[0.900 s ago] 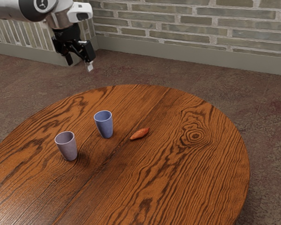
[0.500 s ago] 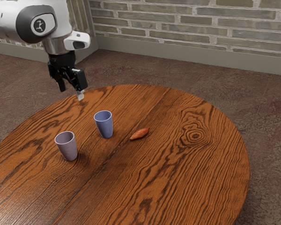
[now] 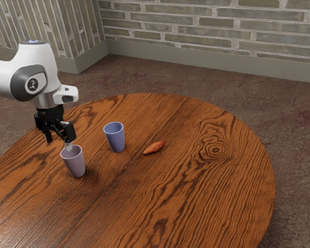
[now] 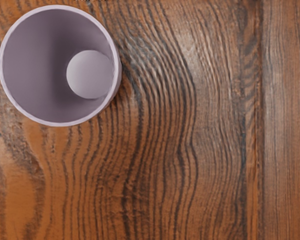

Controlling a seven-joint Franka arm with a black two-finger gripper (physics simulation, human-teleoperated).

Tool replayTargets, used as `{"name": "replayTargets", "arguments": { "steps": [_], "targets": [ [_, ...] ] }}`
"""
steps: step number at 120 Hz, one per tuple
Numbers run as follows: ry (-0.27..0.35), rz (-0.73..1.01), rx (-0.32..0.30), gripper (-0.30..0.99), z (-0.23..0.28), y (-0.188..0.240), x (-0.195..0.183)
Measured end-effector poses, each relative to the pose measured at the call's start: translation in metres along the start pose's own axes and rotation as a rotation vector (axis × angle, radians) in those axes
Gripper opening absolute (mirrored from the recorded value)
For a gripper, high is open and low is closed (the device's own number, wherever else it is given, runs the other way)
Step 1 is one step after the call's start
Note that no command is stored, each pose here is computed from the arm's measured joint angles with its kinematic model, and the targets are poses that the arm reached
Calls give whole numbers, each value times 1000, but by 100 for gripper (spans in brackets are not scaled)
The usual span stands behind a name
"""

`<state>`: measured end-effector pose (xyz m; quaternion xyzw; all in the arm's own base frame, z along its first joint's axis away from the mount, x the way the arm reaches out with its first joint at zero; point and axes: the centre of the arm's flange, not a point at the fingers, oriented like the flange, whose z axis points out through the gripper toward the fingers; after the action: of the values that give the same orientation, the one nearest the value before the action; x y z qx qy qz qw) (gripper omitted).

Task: Place the left cup onto the right cup

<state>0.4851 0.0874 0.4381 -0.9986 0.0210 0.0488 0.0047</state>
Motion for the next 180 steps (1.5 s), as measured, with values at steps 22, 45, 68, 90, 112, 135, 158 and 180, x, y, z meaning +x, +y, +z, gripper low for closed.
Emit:
{"name": "replayTargets", "arguments": {
  "steps": [22, 45, 68, 90, 112, 135, 158, 180],
  "targets": [
    [33, -27, 24, 68, 22, -21, 16],
    [42, -55, 52, 68, 53, -45, 39],
    [77, -35, 50, 68, 54, -34, 48],
    [97, 28, 48, 68, 56, 1, 62],
    [85, 22, 44, 67, 68, -1, 65],
    [87, 13, 40, 68, 76, -4, 66],
    [69, 4, 32, 68, 92, -5, 70],
    [54, -5, 30, 68, 107, -8, 72]
  ]
}}
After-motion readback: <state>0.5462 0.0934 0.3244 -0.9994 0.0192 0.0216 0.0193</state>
